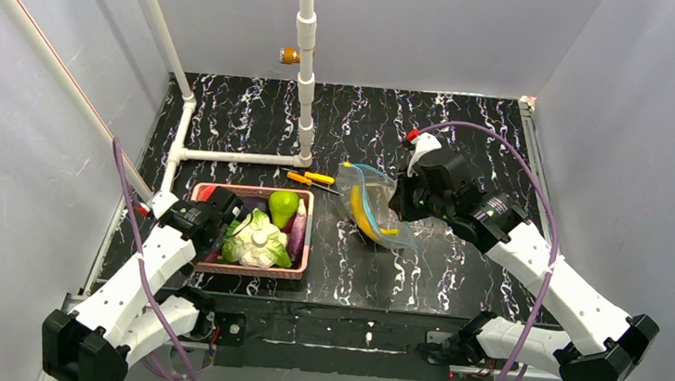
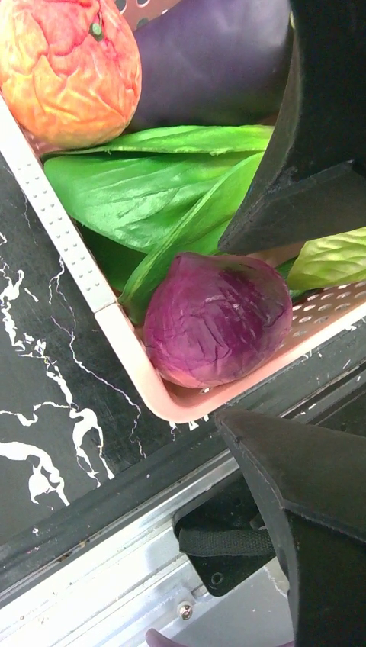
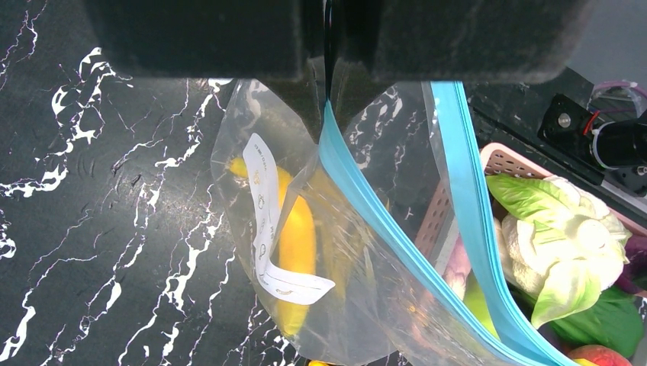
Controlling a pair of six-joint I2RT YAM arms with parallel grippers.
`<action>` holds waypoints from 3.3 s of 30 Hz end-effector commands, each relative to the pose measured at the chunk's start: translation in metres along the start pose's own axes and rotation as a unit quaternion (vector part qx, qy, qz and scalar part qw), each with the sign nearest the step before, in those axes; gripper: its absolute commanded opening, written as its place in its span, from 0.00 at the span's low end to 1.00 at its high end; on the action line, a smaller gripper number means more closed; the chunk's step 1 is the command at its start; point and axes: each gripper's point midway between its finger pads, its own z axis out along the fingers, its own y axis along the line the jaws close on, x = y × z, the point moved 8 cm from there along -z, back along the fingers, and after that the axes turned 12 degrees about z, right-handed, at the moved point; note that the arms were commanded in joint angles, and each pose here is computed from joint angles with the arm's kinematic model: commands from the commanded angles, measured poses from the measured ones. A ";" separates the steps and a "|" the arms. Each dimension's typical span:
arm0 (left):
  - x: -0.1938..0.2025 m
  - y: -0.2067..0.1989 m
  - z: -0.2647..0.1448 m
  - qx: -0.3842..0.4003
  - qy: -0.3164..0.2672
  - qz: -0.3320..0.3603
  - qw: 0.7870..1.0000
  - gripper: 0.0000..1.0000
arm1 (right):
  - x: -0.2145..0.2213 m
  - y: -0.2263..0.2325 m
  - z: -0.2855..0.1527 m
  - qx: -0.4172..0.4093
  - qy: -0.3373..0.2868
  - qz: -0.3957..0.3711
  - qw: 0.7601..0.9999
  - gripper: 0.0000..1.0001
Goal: Place the food in the zip-top bag and seal the zipper
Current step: Pick up the fake vegetable from the bin.
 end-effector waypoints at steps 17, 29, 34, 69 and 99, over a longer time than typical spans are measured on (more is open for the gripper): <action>-0.005 -0.001 0.009 -0.020 -0.031 0.019 0.999 0.52 | -0.007 0.006 -0.001 -0.014 -0.008 -0.007 1.000 0.01; -0.029 -0.005 -0.020 0.048 -0.044 0.019 0.998 0.35 | -0.009 0.007 -0.002 -0.017 -0.008 -0.007 1.000 0.01; -0.027 -0.003 -0.018 0.034 -0.042 0.020 0.998 0.59 | -0.007 0.007 -0.003 -0.018 -0.008 -0.006 1.000 0.01; -0.013 -0.006 -0.001 0.003 -0.033 0.007 0.999 0.18 | -0.006 0.006 -0.006 -0.021 -0.012 -0.004 1.000 0.01; -0.068 -0.022 -0.146 0.482 -0.034 0.075 0.872 0.00 | -0.019 0.016 0.000 -0.023 -0.003 -0.013 1.000 0.01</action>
